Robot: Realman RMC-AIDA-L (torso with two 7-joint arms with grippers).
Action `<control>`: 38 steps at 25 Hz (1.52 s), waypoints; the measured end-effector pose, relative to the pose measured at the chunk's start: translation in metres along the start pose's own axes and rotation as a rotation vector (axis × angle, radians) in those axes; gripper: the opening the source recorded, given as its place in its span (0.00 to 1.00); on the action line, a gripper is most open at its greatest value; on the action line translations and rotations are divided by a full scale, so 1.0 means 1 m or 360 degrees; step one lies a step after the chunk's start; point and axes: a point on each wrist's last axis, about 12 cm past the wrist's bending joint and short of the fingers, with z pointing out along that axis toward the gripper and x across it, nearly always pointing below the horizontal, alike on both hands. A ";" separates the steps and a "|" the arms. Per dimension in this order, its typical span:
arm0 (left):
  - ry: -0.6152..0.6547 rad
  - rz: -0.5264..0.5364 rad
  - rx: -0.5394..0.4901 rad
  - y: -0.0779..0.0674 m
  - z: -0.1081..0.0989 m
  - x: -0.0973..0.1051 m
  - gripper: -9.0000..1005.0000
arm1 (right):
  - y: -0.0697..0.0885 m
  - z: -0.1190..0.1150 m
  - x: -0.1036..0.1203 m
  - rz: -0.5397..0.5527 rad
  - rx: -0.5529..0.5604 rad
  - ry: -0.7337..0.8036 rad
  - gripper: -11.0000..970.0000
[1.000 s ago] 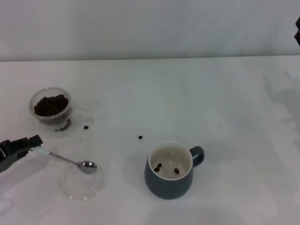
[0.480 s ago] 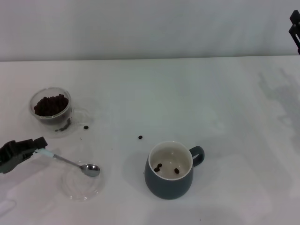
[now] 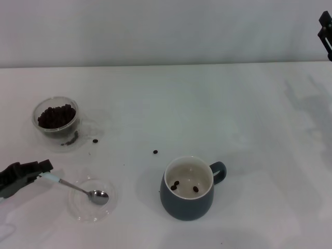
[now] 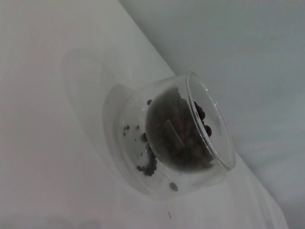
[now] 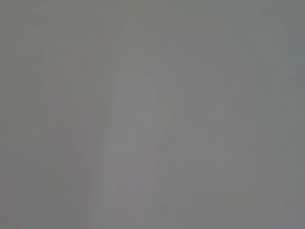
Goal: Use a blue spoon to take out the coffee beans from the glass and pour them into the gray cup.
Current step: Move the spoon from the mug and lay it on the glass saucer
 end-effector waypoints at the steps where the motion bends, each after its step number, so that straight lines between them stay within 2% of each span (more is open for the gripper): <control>1: 0.0000 0.0000 0.0000 0.000 0.000 0.000 0.14 | 0.000 0.000 0.000 0.0000 -0.0002 0.0001 0.72; 21: 0.0077 0.0097 0.0036 -0.011 0.018 -0.006 0.19 | 0.002 0.003 0.000 0.0005 -0.0016 -0.0001 0.72; 27: 0.0039 0.0105 0.0032 -0.010 0.014 -0.007 0.37 | 0.003 0.003 0.000 0.0005 -0.0024 0.0006 0.72; 32: -0.0028 0.0110 0.0012 -0.006 0.005 -0.013 0.60 | 0.004 0.005 0.000 0.0004 -0.0028 0.0012 0.72; 38: -0.0109 0.0148 -0.0009 -0.005 -0.006 -0.021 0.67 | 0.004 0.006 0.001 0.0002 -0.0030 0.0016 0.72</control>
